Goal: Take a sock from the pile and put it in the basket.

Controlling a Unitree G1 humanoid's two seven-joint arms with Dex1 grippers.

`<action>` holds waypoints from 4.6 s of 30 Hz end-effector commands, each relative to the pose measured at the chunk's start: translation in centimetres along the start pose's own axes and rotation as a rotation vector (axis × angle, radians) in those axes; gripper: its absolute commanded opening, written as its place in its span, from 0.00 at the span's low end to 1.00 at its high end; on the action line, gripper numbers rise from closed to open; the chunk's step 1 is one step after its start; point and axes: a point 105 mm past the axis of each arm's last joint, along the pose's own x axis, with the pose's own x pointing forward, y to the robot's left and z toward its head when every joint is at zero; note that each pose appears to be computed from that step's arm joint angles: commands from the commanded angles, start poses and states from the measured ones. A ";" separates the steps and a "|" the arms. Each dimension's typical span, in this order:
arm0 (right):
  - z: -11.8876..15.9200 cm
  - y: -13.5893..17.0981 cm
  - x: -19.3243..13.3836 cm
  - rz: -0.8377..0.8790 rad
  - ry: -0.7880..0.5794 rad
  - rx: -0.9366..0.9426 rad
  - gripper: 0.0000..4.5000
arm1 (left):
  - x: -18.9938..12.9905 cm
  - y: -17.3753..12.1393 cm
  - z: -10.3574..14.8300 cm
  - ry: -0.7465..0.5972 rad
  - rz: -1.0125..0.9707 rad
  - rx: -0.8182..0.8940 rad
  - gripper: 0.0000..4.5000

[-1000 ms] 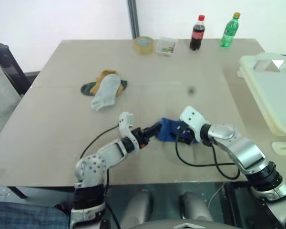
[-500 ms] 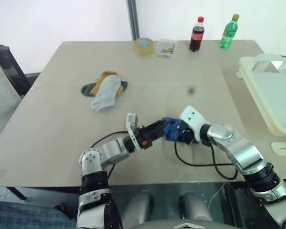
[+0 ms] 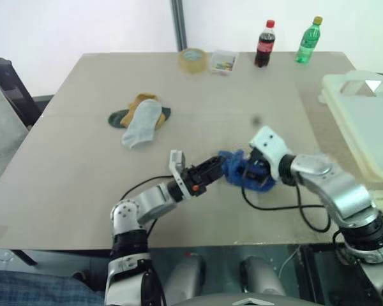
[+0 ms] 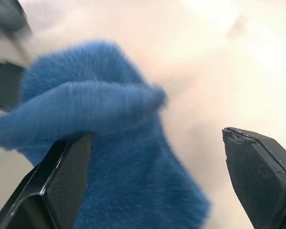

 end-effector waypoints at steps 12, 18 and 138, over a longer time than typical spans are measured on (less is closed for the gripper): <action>-4.7 -0.6 -0.3 -0.056 0.165 0.081 0.98 | 1.0 -0.2 -0.1 0.038 -0.043 -0.013 0.62; -4.5 -1.4 -0.6 -0.090 0.157 0.071 0.98 | 2.9 -0.8 -1.4 0.126 -0.083 -0.015 0.62; -2.2 -3.8 -12.0 -0.138 -0.162 0.676 0.00 | 2.7 -1.3 -3.3 0.076 -0.212 1.449 0.64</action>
